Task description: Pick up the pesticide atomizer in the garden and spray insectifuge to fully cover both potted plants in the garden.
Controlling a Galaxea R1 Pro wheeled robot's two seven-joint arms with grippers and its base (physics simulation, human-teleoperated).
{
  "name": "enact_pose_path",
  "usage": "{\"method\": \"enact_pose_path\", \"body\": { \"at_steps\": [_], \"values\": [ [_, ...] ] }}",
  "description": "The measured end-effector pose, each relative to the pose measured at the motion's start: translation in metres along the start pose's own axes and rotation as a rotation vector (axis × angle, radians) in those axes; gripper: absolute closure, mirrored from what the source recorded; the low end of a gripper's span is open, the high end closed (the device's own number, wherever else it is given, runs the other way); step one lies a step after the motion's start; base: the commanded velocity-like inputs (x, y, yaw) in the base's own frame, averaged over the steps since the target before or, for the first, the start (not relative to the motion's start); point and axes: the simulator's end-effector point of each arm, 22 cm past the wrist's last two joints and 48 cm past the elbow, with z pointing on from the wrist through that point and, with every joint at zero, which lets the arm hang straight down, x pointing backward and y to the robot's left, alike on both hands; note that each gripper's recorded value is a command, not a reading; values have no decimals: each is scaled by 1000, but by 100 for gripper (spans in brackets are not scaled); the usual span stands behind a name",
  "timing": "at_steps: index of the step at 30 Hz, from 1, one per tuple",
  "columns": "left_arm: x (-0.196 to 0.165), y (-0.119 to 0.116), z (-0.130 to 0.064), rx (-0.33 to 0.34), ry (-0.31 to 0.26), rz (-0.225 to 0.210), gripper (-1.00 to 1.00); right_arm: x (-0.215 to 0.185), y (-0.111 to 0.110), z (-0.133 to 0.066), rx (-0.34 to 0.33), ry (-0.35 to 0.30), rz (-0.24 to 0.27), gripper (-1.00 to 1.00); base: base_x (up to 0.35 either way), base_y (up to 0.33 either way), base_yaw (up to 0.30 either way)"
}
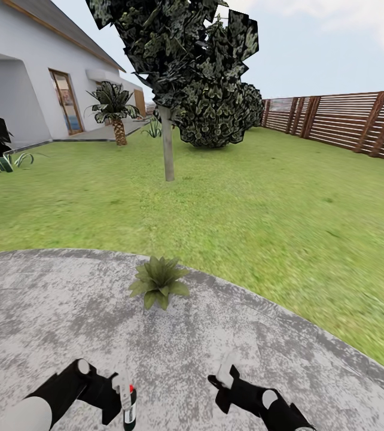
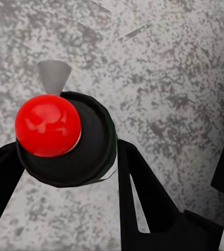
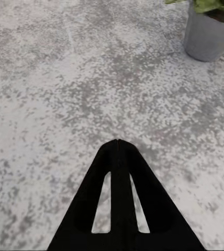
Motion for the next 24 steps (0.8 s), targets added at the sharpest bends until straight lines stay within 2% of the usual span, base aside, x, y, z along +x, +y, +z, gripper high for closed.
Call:
{"method": "enact_pose_path", "body": {
  "at_steps": [2, 4, 6, 10, 14, 16, 18, 24],
  "values": [
    [0, -2, 2, 6, 9, 11, 100, -5, 13, 5, -47, 1, -35, 100, 0, 0, 0],
    [5, -10, 6, 31, 48, 47, 100, -13, 27, 10, -91, -5, -65, 100, 0, 0, 0],
    [4, -17, 10, 49, 63, 66, 100, -16, 31, 12, -105, -7, -73, 100, 0, 0, 0],
    [-3, -24, 16, 63, 61, 79, 100, -16, 39, 11, -138, -6, -78, 100, 0, 0, 0],
    [-14, -32, 23, 75, 51, 88, 100, -16, 40, 11, -148, -6, -79, 100, 0, 0, 0],
    [-15, -36, 28, 81, 80, 101, 100, -16, 40, 11, -150, -5, -79, 100, 0, 0, 0],
    [-25, -43, 34, 89, 79, 114, 100, -16, 40, 11, -150, -5, -79, 100, 0, 0, 0],
    [-34, -49, 40, 97, 73, 128, 100, -16, 42, 11, -156, -5, -79, 100, 0, 0, 0]
  ]
}}
